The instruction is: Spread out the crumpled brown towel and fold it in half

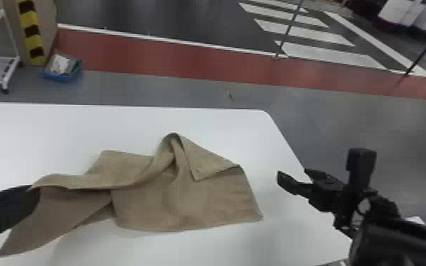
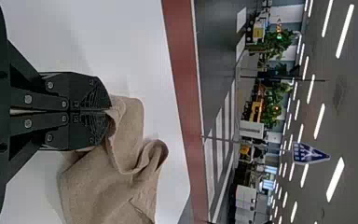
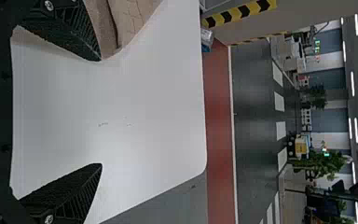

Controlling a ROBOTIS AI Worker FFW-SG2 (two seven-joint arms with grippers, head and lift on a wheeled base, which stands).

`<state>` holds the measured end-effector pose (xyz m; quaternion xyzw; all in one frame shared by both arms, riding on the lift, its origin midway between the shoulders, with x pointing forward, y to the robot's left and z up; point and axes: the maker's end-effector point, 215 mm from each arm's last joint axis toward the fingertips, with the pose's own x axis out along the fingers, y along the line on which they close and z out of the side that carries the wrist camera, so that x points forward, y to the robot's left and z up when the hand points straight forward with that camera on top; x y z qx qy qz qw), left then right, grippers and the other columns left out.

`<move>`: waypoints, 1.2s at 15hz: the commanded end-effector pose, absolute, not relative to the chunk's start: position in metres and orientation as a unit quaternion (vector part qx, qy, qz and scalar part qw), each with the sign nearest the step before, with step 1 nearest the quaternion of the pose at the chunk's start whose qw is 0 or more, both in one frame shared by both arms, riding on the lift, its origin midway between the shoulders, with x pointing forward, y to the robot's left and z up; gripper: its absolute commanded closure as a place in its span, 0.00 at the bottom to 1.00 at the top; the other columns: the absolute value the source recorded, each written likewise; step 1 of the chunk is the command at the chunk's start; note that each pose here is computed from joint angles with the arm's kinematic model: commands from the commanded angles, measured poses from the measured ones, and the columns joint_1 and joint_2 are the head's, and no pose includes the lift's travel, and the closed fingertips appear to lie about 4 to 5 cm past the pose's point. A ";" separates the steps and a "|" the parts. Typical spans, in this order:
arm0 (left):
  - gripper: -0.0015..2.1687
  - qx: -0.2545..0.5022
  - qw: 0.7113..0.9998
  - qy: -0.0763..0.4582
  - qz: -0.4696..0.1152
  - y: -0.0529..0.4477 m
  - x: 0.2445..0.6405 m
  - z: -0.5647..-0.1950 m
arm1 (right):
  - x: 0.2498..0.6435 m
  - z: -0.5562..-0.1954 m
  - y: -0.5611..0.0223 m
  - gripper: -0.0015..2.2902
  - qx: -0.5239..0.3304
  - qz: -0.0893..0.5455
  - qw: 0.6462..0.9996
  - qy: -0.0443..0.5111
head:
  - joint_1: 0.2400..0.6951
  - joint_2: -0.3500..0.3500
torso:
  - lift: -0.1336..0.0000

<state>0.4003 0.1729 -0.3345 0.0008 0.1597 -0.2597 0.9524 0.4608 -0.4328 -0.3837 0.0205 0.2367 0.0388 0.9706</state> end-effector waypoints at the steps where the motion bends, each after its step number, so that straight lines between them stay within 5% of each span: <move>1: 0.84 0.020 0.957 0.152 -0.247 0.187 0.405 -0.324 | 0.472 -0.375 -0.408 0.04 -0.048 0.085 0.970 0.225 | 1.00 0.01 | 0.07; 5: 0.84 0.033 0.955 0.162 -0.245 0.191 0.407 -0.331 | 0.462 -0.375 -0.317 0.05 -0.208 0.262 0.915 0.226 | 1.00 0.16 | 0.07; 8: 0.84 0.030 0.954 0.174 -0.243 0.194 0.411 -0.346 | 0.434 -0.397 -0.290 0.07 -0.263 0.342 0.855 0.287 | 1.00 0.28 | 0.07; 17: 0.84 0.059 0.952 0.201 -0.223 0.180 0.454 -0.388 | 0.427 -0.399 -0.324 0.08 -0.377 0.320 0.799 0.343 | 1.00 0.27 | 0.07; 18: 0.78 0.079 0.951 0.208 -0.214 0.177 0.461 -0.397 | 0.425 -0.401 -0.324 0.08 -0.377 0.322 0.797 0.344 | 1.00 0.26 | 0.07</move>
